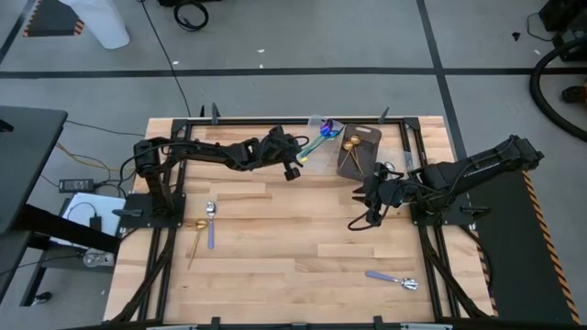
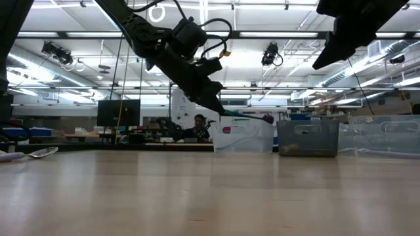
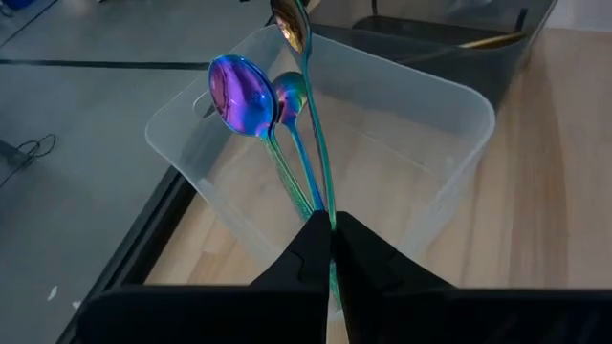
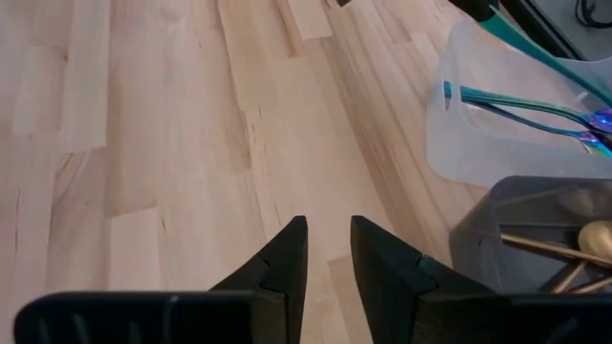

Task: Sort silverware by color (type)
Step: Put the blue spoon into the left transparent bin, then put the gold spoon into the black bin

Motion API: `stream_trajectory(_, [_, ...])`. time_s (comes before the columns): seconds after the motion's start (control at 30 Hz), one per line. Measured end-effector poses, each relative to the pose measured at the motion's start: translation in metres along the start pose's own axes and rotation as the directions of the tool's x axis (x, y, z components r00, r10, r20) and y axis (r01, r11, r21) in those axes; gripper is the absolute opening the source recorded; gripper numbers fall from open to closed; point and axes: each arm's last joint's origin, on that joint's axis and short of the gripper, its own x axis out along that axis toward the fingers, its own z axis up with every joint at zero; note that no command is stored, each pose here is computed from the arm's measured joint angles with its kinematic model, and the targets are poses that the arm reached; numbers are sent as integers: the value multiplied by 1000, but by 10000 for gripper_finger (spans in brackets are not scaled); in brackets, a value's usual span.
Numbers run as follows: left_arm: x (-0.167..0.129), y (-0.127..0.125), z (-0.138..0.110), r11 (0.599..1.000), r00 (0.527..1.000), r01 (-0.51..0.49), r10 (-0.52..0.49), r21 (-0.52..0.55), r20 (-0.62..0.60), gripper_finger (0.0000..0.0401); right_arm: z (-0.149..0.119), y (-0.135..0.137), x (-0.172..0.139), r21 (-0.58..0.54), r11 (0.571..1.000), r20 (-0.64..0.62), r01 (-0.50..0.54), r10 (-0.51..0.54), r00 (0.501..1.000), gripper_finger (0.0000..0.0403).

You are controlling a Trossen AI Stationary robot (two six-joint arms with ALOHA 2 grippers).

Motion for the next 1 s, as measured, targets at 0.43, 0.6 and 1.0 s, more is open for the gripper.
stream_trajectory(0.43, [0, 0, 0, 999, 1000, -1, 1, -49, 1, 104, 0, 0, 0, 3, 1000, 1, -12, 12, 1000, 93])
stream_trajectory(0.6, [-8, -4, 0, 999, 999, 16, -19, -52, -42, 132, 0, 0, 0, -3, 1000, 0, -12, 12, 1000, 93])
stream_trajectory(1.0, [-79, -50, 6, 953, 931, 186, -249, -240, -269, 122, -2, 4, 0, -49, 987, -66, -155, 152, 986, 93])
